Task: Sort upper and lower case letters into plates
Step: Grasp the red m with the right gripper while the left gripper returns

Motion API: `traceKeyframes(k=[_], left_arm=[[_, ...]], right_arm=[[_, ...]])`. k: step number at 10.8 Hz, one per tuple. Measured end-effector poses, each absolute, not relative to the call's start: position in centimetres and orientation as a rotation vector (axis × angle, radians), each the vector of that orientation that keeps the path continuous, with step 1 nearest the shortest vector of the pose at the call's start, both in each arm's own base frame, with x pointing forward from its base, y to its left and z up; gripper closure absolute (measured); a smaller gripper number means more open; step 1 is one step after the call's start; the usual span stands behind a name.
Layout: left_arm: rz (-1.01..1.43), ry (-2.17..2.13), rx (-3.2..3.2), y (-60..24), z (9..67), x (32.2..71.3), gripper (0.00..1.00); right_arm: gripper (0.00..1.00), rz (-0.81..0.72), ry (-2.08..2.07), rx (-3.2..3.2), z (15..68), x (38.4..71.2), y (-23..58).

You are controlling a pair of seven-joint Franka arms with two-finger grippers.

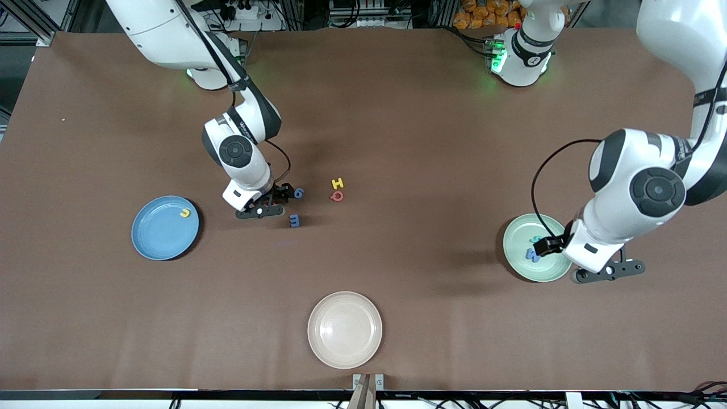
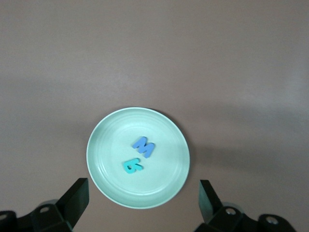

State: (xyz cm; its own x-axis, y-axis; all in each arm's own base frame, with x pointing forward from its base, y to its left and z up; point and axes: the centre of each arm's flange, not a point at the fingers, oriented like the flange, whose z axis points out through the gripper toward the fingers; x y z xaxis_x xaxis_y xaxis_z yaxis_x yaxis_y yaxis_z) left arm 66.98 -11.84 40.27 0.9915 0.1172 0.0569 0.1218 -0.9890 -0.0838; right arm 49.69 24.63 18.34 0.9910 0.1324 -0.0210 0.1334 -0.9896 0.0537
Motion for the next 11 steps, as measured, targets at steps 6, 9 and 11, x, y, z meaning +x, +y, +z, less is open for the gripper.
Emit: traceKeyframes(k=[6, 9, 11], left_arm=[[-0.089, -0.126, -3.099, -24.8, 40.8, 63.1, 0.0], [-0.1, -0.16, -3.147, -35.3, 39.5, 59.6, 0.0], [-0.122, -0.129, -3.194, -40.0, 37.3, 58.1, 0.0]], right_arm=[[0.0, 0.019, 0.27, 3.065, 17.6, 49.2, 23.8], [0.0, 0.044, 0.34, 3.048, 17.2, 48.6, 23.9], [0.0, 0.047, 0.363, 3.043, 16.9, 48.2, 23.9]])
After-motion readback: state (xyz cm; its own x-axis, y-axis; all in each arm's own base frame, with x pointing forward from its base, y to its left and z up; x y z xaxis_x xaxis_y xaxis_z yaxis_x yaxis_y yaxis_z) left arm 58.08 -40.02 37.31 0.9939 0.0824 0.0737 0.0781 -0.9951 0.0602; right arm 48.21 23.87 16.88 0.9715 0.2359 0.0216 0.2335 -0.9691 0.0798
